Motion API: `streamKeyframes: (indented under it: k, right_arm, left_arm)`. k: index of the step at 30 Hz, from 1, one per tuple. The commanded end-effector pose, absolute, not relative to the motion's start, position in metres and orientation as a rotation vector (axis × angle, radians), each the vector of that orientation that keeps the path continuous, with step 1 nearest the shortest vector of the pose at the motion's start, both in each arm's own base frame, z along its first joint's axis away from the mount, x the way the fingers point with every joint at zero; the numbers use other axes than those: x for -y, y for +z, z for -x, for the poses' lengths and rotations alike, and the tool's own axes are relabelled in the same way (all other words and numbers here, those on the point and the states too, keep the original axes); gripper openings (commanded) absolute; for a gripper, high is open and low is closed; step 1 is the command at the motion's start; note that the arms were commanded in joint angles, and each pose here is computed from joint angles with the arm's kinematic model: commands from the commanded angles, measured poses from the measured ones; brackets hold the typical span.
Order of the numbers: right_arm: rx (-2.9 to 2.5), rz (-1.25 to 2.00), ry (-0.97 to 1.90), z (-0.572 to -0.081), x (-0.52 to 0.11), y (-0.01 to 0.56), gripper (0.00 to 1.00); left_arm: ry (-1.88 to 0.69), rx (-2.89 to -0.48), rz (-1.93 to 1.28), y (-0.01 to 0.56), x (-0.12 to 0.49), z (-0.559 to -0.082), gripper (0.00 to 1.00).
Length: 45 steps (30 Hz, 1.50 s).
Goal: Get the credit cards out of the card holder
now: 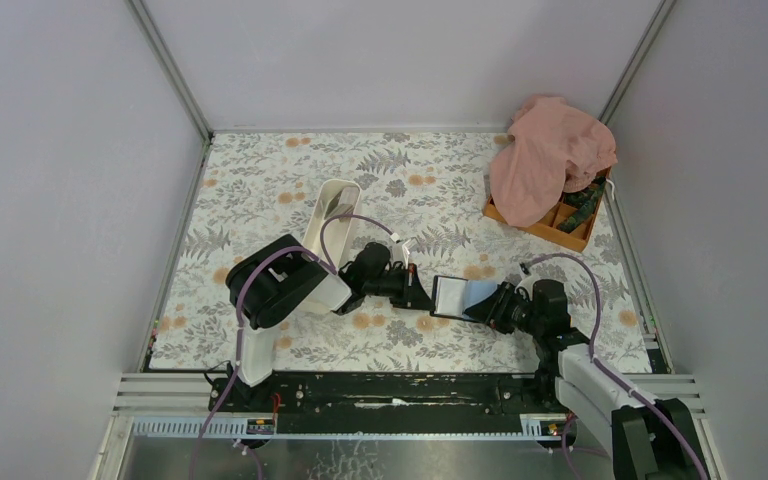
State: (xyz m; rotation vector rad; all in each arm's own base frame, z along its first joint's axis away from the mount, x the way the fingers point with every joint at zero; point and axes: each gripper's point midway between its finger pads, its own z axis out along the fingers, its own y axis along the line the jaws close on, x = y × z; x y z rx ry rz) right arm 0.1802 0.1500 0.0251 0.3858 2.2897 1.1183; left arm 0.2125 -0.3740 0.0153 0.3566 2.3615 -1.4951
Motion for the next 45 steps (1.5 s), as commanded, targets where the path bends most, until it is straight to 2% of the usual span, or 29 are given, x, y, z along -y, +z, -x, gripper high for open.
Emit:
streamKeyframes:
  k: [1,28,33,45]
  right_arm:
    - [-2.268,-0.325,1.138,-0.186,-0.153,0.033,0.34]
    - [-2.288,-0.320,1.133,-0.187,-0.154,0.029,0.34]
    - [-2.296,-0.322,1.134,-0.186,-0.154,0.027,0.34]
    - [-2.304,-0.331,1.128,-0.186,-0.153,0.026,0.34]
  left_arm:
    - [-1.307,-2.571,-0.262,-0.036,0.339,-0.202,0.00]
    - [-1.366,-2.345,-0.418,0.070,0.382,-0.217,0.00]
    - [-1.383,-2.346,-0.435,0.067,0.390,-0.217,0.00]
    - [-1.352,-2.449,-0.417,0.020,0.381,-0.206,0.00]
